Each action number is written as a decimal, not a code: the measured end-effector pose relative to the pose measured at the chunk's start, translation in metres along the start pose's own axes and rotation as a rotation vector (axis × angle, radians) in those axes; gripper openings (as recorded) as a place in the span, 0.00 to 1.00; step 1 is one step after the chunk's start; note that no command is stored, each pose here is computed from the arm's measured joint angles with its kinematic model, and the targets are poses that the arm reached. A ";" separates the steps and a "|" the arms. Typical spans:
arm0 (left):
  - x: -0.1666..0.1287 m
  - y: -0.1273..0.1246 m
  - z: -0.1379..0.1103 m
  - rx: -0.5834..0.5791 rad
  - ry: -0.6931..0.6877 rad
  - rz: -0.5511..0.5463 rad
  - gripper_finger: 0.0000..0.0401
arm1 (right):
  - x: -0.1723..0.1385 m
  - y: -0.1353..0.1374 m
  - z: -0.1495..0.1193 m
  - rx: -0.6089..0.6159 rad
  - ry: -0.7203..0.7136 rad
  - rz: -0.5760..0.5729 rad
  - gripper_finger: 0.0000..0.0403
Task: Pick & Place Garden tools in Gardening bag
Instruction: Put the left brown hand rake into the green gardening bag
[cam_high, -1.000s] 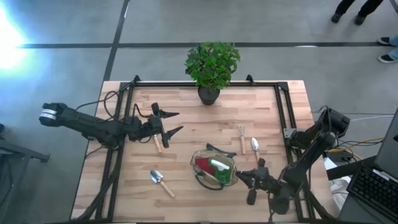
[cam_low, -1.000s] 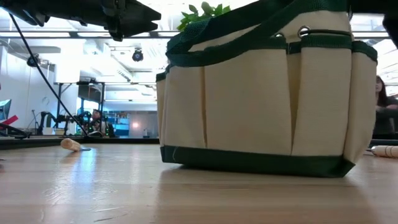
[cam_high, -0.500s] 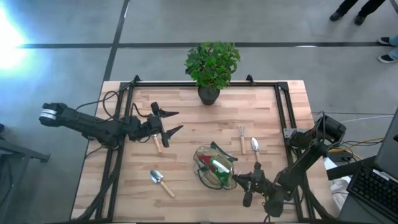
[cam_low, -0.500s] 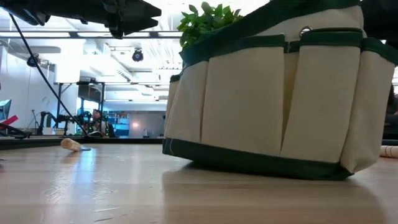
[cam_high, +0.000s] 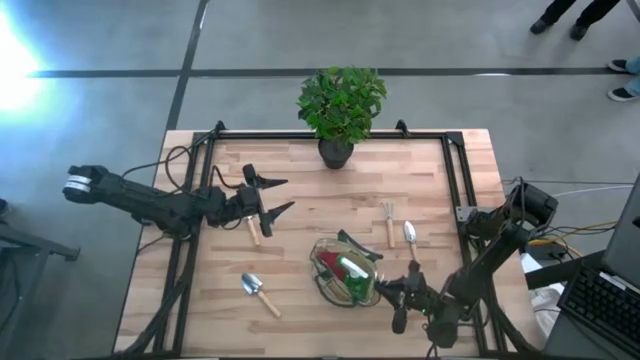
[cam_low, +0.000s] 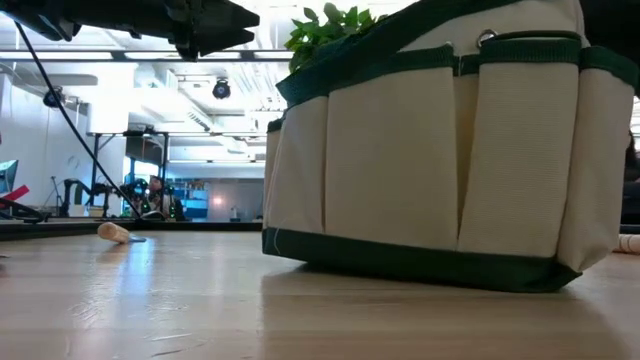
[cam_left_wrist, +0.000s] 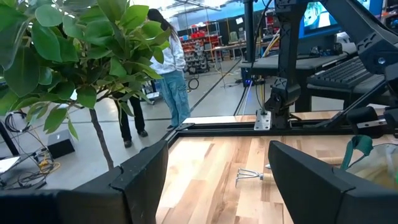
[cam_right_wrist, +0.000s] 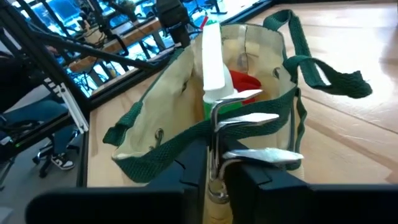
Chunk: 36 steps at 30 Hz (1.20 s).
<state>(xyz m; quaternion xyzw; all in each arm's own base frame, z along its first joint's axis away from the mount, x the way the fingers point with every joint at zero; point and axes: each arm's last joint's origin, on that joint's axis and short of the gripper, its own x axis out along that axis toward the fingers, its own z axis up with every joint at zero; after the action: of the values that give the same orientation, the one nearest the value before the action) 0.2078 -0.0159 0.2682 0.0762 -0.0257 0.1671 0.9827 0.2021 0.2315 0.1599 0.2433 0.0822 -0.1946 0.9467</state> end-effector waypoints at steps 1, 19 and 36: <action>0.000 0.000 0.000 0.000 0.000 0.000 0.70 | 0.001 0.000 0.000 0.002 0.006 -0.001 0.13; 0.000 0.000 -0.001 0.002 0.007 -0.001 0.70 | 0.006 0.015 0.025 -0.088 0.042 0.019 0.43; 0.000 0.000 -0.001 0.006 0.015 -0.003 0.70 | 0.001 -0.004 0.020 -0.034 0.188 -0.057 0.40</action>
<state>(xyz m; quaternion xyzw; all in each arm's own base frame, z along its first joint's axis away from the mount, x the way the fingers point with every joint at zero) 0.2080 -0.0158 0.2667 0.0778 -0.0179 0.1664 0.9828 0.2032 0.2182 0.1755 0.2422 0.1809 -0.1965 0.9328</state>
